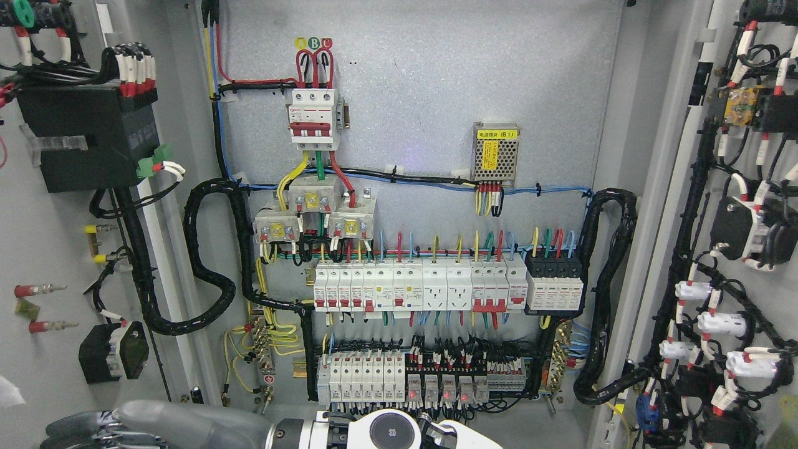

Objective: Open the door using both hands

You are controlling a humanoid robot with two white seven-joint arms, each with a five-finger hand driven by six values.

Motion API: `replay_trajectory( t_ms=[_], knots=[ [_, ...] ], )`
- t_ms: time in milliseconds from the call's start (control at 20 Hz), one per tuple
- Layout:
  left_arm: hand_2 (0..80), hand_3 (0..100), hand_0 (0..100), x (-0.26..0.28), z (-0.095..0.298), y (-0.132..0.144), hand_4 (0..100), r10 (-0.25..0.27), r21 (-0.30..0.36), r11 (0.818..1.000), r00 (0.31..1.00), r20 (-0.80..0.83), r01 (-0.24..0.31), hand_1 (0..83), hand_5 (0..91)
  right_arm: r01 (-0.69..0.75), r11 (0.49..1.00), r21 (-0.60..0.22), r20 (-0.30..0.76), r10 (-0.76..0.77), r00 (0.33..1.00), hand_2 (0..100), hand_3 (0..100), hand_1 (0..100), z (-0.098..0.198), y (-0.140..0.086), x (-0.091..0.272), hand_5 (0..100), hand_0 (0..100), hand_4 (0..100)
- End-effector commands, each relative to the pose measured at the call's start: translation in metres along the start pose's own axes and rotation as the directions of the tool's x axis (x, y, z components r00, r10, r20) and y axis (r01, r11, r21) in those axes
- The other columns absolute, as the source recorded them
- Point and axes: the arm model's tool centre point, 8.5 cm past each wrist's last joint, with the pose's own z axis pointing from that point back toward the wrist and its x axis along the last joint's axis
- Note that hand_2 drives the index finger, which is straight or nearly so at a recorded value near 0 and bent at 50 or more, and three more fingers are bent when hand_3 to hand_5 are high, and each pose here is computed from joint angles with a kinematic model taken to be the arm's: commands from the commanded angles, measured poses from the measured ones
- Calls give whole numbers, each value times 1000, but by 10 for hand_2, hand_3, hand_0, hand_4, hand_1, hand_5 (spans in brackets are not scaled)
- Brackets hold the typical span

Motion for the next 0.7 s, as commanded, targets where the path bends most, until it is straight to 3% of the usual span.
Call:
replay_trajectory(
  t_ms=[0,300,501,651],
  knots=[
    [27,27,296,39,-4,5,37,-10,-7,1000,992,123,11,0,0,-1,1000,-5,-15,1,1000,0,0,0,-1,-3,-2,0,218,0],
    [27,27,296,35,-4,6,38,-10,-6,1000,993,115,11,0,0,-8,1000,-12,73,8,997,0,0,0,4,10,1,0,218,0],
    [27,27,296,36,-4,6,38,-10,-6,1000,993,120,11,0,0,-64,983,-171,109,83,991,0,0,0,23,-11,4,0,218,0],
    [27,27,296,34,-4,6,38,-12,-6,1000,993,118,13,0,0,-56,977,-206,186,96,978,0,0,0,35,-15,21,0,218,0]
  ],
)
